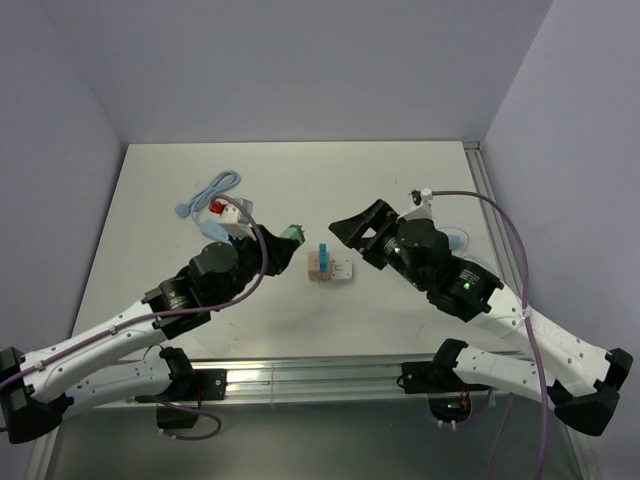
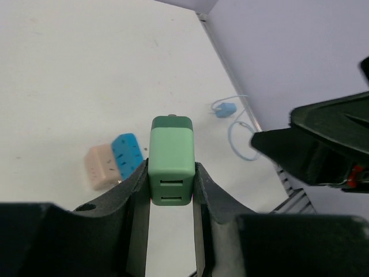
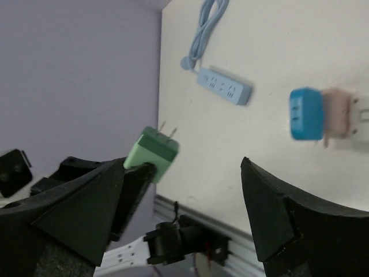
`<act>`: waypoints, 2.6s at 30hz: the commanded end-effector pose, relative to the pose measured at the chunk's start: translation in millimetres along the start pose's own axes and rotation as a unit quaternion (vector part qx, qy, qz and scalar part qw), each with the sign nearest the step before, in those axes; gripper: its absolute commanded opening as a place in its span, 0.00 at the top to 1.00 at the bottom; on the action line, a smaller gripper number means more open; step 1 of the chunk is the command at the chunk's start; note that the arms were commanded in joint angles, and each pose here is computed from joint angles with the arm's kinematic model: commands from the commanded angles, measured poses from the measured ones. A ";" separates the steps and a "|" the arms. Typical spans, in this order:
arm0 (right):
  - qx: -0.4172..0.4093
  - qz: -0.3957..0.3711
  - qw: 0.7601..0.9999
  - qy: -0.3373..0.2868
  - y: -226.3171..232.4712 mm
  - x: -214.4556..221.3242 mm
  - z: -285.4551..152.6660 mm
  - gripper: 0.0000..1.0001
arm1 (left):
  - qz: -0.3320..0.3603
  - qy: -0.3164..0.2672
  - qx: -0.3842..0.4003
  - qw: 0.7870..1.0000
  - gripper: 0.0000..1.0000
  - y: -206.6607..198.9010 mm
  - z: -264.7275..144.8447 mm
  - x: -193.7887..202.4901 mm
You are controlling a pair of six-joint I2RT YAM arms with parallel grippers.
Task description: Insert the plug
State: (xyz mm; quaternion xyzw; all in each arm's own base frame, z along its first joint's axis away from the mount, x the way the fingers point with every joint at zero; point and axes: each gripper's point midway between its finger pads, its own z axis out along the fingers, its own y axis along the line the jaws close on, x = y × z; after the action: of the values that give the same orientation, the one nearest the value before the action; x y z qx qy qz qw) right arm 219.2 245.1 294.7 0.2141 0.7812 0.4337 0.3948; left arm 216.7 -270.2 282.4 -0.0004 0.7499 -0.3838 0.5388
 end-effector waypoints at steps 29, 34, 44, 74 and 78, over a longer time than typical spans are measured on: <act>0.033 -0.283 0.956 0.070 -106.4 9.5 0.8 0.19 | 0.171 0.332 -0.227 0.900 1.00 234.3 5.6 -21.0; 0.019 -0.281 0.955 0.095 -107.2 19.9 3.4 0.19 | 0.217 0.362 -0.241 0.874 1.00 257.5 4.6 -14.8; 0.038 -0.284 0.953 0.100 -123.4 24.3 9.5 0.19 | 0.236 0.440 -0.215 0.839 1.00 276.9 8.9 9.7; 0.048 -0.284 0.951 0.110 -131.3 28.1 12.2 0.20 | 0.196 0.472 -0.186 0.839 1.00 283.8 27.0 8.0; 0.050 -0.285 0.951 0.109 -131.2 27.6 13.3 0.20 | 0.188 0.478 -0.187 0.837 1.00 289.5 32.9 14.7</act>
State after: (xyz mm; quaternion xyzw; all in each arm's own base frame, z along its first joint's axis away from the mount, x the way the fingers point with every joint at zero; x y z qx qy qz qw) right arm 208.2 200.8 163.1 -0.0437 0.8757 0.2848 0.3876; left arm 345.8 -83.6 92.3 0.2145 0.9630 -0.0652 0.1499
